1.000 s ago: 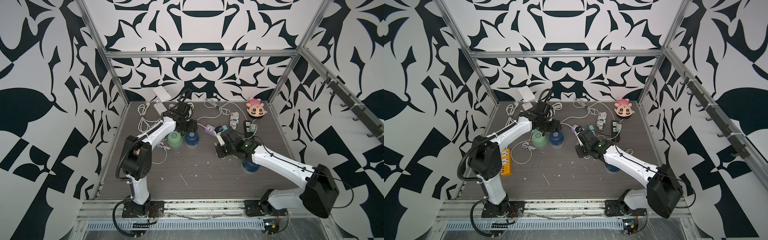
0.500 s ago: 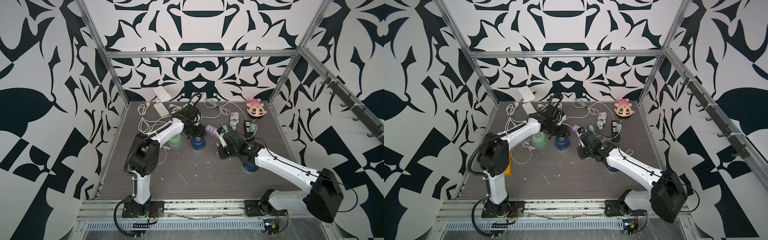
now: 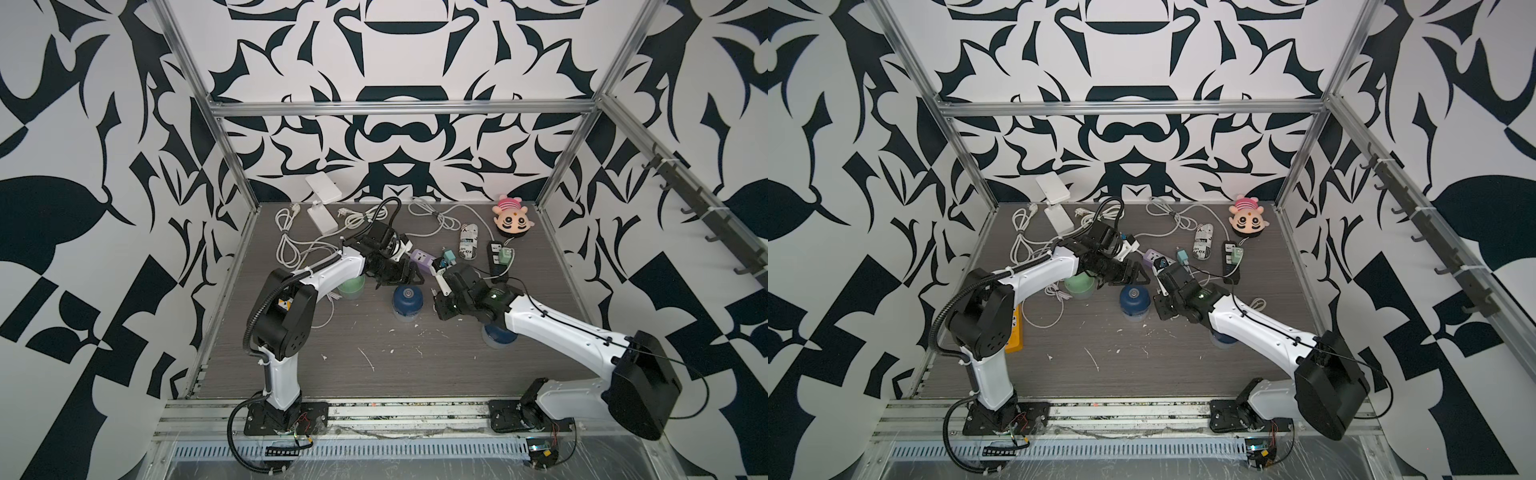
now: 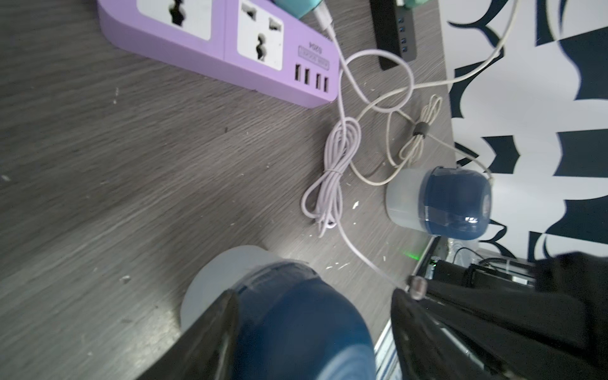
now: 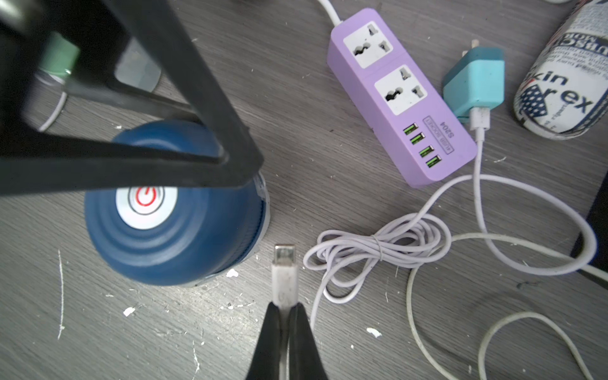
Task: Charge the cordless meat grinders
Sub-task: Move the cordless meat grinder to the center of the board.
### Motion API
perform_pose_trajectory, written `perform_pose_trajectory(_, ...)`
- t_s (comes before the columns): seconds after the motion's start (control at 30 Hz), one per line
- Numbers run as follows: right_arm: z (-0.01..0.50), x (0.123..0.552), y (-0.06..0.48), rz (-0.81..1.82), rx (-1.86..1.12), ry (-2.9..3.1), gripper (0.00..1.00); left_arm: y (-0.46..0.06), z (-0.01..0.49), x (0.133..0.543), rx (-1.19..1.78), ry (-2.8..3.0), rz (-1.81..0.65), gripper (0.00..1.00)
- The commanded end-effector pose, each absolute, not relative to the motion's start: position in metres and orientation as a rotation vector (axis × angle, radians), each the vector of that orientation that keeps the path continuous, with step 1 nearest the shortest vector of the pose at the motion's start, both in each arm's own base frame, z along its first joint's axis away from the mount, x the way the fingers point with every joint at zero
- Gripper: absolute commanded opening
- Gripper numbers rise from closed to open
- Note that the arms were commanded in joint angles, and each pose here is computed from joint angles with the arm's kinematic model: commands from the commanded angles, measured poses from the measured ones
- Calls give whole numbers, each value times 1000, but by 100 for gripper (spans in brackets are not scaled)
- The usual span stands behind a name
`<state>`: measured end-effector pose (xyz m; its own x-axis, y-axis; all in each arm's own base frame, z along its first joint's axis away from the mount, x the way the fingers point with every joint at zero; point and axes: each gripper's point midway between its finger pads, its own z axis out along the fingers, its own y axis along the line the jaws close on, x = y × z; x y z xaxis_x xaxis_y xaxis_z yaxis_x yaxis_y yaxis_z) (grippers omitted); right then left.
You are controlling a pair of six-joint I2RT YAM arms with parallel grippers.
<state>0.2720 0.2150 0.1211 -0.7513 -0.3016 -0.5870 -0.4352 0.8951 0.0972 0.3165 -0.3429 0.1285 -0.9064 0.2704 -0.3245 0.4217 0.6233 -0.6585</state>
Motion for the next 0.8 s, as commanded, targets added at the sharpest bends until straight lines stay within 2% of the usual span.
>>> perform_pose_trajectory(0.0,120,275,217,328,-511,2470,0,-337,166,324,530,2551,-1143,80)
perform_pose_trajectory(0.17,110,273,222,368,-513,2495,0,-297,174,343,321,2549,-947,84)
perform_pose_trajectory(0.3,99,270,229,424,-508,2530,0,-273,170,335,221,2571,-863,84)
perform_pose_trajectory(0.77,96,277,255,592,-371,2563,0,-269,132,290,109,2638,-952,80)
